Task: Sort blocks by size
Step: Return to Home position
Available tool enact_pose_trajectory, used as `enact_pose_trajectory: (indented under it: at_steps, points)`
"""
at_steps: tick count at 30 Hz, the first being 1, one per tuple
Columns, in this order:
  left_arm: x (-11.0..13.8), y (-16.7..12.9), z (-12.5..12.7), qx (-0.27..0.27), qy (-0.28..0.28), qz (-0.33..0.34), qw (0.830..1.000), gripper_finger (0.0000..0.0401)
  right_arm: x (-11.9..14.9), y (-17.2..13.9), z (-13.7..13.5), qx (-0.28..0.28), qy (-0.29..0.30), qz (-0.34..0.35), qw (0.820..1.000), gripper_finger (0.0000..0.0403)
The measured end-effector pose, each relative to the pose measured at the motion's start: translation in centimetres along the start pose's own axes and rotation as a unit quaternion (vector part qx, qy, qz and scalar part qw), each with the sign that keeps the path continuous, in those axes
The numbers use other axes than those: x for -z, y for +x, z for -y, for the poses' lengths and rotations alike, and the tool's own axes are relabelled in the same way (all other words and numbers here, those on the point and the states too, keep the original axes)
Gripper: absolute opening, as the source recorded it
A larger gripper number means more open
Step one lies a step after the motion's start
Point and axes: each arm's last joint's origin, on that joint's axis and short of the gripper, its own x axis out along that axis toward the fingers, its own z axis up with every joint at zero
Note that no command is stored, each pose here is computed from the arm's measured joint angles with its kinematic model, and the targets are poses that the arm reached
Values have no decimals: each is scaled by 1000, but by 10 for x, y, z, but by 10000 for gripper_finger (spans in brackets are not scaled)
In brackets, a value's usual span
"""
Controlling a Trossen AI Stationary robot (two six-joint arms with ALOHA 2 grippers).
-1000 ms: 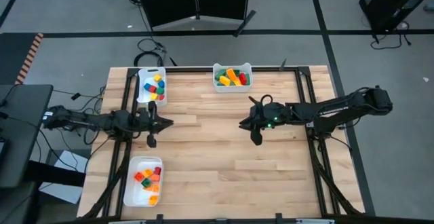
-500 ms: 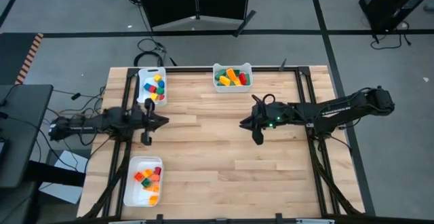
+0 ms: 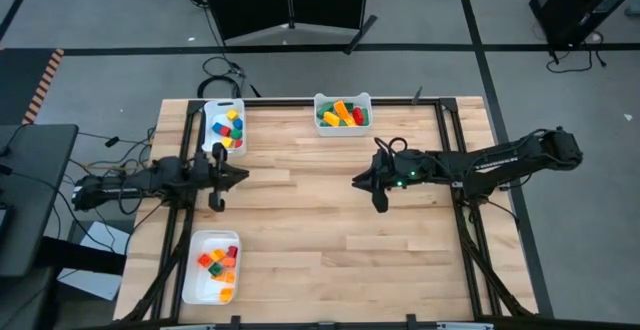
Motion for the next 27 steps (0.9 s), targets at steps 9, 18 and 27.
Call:
enact_pose_trajectory:
  at_steps: [9,18,27]
  points:
    - [9,0,-1,-10,-87,-47,995,44,3,-15,-6,-11,-37,37,999,85]
    - [10,-1,4,53,-199,-67,976,44,57,-45,1,-88,-4,142,986,87]
    - [11,-1,2,34,-98,-63,993,44,97,-67,16,-106,24,160,981,86]
